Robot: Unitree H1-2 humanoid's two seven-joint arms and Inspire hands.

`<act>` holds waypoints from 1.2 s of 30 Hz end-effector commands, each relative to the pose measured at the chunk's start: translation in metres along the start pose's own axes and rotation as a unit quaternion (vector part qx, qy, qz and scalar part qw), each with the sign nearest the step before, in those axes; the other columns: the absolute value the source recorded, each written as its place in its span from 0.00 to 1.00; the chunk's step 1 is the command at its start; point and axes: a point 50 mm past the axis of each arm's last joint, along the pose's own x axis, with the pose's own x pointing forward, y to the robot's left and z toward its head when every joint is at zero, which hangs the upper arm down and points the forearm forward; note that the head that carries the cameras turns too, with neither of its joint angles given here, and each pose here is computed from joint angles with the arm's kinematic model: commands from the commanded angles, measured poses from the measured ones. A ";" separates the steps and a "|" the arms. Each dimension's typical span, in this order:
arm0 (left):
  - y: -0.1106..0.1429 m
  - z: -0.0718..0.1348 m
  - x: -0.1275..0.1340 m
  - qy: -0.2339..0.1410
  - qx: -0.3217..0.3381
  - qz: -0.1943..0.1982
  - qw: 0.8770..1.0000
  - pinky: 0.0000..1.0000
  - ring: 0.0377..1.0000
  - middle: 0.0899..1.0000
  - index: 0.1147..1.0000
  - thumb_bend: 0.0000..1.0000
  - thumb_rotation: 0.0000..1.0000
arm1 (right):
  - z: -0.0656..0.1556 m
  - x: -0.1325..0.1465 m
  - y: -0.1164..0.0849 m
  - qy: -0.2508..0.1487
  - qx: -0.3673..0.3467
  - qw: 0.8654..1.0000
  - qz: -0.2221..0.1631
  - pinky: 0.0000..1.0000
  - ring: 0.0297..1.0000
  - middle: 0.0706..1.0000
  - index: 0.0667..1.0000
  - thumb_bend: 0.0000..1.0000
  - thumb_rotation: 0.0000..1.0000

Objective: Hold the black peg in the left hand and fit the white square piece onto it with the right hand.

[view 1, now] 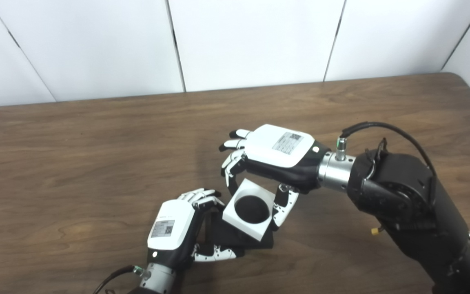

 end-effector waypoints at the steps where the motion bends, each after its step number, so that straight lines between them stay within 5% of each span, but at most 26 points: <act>1: -0.003 0.003 -0.001 -0.001 -0.006 -0.009 1.000 0.80 0.82 0.77 0.42 0.51 0.05 | 0.001 0.000 -0.008 -0.007 -0.020 1.000 -0.021 1.00 0.93 0.75 0.45 0.52 0.13; 24: -0.002 0.004 0.000 -0.001 -0.007 -0.008 1.000 0.79 0.82 0.76 0.42 0.51 0.05 | -0.004 -0.002 -0.005 0.010 -0.039 0.999 0.006 0.96 0.95 0.78 0.46 0.52 0.15; 25: -0.002 0.004 0.000 -0.001 -0.007 -0.009 1.000 0.79 0.82 0.76 0.42 0.51 0.05 | -0.004 -0.002 -0.005 0.011 -0.040 0.999 0.009 0.96 0.95 0.78 0.56 0.74 0.19; 27: -0.002 0.004 0.000 -0.001 -0.010 -0.008 1.000 0.79 0.82 0.76 0.42 0.51 0.05 | -0.003 -0.002 -0.005 0.013 -0.042 0.999 0.013 0.96 0.95 0.79 0.64 0.87 0.23; 36: -0.002 0.004 0.001 0.000 -0.010 -0.007 1.000 0.79 0.82 0.76 0.42 0.51 0.05 | -0.002 -0.002 -0.008 0.029 -0.043 0.998 0.039 0.97 0.97 0.85 0.74 0.94 0.31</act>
